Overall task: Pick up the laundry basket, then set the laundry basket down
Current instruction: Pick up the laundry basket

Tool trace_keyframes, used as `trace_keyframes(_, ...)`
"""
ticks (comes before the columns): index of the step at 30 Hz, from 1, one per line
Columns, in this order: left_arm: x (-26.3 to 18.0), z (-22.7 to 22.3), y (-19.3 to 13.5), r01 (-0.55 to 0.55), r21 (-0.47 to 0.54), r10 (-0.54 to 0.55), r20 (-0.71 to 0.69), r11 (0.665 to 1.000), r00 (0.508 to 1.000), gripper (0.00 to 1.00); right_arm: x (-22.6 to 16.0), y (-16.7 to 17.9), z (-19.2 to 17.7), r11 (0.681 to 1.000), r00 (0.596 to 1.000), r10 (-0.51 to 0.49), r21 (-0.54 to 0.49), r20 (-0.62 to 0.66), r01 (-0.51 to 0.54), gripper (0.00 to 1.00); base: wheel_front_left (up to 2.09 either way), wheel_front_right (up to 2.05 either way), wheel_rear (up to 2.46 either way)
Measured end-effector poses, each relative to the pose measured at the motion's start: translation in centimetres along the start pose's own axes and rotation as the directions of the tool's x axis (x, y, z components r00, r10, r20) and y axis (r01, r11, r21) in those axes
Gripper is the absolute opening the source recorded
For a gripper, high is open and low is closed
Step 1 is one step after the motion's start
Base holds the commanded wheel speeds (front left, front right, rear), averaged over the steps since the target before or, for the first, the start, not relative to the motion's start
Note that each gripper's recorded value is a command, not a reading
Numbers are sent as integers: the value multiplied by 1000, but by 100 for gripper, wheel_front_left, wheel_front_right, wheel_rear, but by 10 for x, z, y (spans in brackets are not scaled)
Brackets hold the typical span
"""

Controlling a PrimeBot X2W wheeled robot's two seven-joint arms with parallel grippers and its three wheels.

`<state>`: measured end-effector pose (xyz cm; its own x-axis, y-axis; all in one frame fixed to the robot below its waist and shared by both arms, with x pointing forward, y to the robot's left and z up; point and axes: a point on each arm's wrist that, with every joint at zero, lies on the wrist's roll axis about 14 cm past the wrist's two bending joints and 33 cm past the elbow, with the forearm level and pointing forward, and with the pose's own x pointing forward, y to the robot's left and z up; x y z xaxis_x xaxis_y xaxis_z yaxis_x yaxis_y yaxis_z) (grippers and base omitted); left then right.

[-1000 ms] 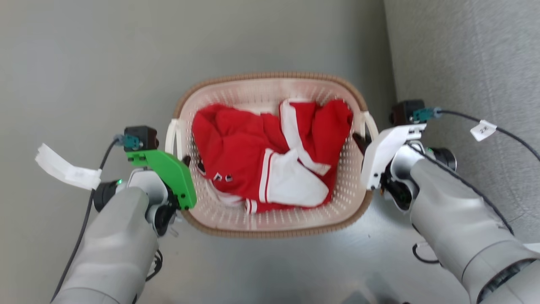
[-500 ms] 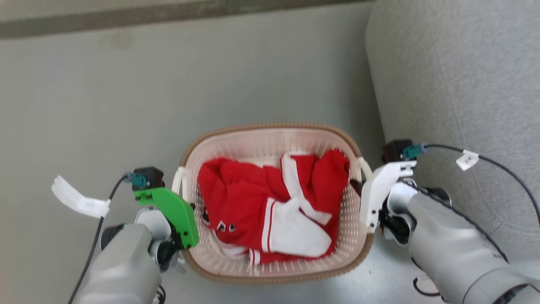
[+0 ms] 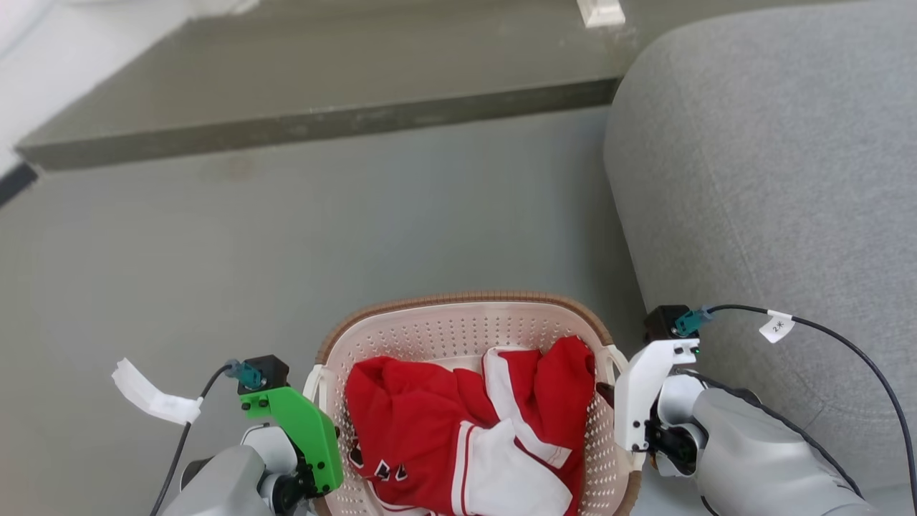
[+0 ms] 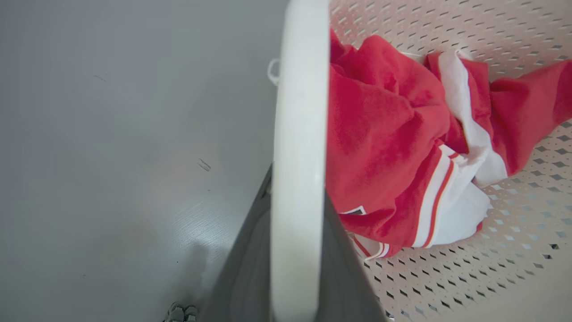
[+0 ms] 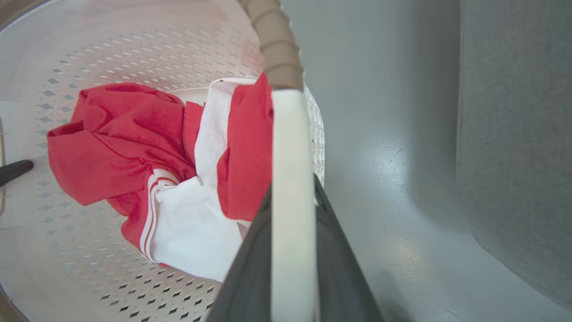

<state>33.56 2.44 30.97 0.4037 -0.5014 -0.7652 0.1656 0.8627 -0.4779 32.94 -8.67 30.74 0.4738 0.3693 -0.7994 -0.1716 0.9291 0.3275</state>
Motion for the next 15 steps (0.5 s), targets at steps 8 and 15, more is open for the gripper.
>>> trace_keyframes(8,-10,6,-6,3,24,-3,28,1000,1000,0,-10,4,8,1000,999,1,-12,32,0,0,0,0,0)
trace_keyframes(15,-13,7,-8,2,30,-3,31,1000,1000,0,-13,6,8,1000,999,2,-18,35,-1,0,0,0,0)
